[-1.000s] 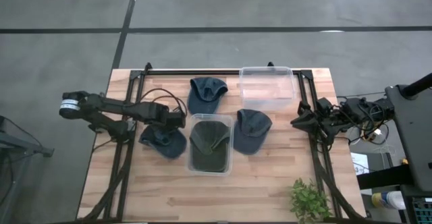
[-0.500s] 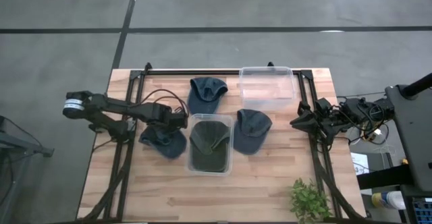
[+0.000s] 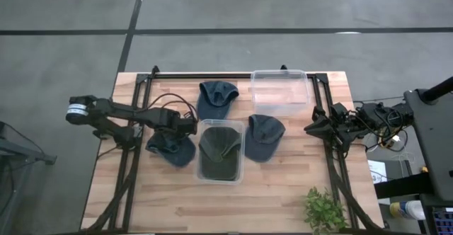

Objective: Pick & Place hat
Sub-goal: Put the bottom left blue cap into the top transparent bin

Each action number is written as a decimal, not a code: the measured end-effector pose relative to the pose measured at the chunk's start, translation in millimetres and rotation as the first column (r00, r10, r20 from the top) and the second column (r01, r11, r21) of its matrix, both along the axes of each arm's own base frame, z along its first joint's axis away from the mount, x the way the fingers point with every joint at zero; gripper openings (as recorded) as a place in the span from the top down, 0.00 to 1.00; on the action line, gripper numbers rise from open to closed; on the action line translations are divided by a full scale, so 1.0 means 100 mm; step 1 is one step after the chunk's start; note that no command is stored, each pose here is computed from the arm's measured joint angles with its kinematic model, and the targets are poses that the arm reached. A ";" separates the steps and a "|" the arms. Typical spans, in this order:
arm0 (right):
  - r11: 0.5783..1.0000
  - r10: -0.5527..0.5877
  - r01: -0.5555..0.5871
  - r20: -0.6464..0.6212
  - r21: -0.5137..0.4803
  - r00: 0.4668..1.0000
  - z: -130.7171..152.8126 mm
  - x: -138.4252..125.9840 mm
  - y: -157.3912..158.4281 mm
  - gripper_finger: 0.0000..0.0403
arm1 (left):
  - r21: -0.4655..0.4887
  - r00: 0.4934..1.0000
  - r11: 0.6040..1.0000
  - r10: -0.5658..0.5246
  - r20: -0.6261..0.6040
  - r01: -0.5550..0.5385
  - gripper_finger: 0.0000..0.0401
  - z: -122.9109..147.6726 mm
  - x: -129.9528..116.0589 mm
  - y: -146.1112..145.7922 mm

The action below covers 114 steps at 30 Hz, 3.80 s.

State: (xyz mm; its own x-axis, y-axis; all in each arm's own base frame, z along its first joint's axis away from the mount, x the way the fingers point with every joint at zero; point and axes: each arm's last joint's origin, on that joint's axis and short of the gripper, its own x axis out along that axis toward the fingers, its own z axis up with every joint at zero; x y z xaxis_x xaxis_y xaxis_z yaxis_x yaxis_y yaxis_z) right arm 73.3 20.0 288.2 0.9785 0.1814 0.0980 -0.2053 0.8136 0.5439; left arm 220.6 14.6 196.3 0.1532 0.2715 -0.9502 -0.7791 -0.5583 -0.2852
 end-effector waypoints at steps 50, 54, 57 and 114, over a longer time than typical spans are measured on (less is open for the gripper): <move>1.000 0.000 0.000 -0.003 0.008 1.000 0.00 0.00 0.00 0.84 | 0.326 0.984 0.929 0.163 0.069 -0.177 0.99 0.07 0.02 0.79; 1.000 0.000 0.000 -0.002 0.009 1.000 0.00 0.00 0.00 0.84 | 0.360 0.978 0.912 0.160 0.135 -0.198 0.96 0.11 0.05 0.97; 1.000 0.001 -0.001 -0.003 0.011 1.000 0.00 0.00 0.00 0.84 | 0.393 0.981 0.904 0.118 0.152 -0.169 0.93 0.15 0.08 1.03; 1.000 0.001 -0.001 0.002 0.011 1.000 0.00 0.00 0.00 0.84 | 0.407 0.989 0.902 0.117 0.093 -0.145 0.75 0.11 0.02 1.05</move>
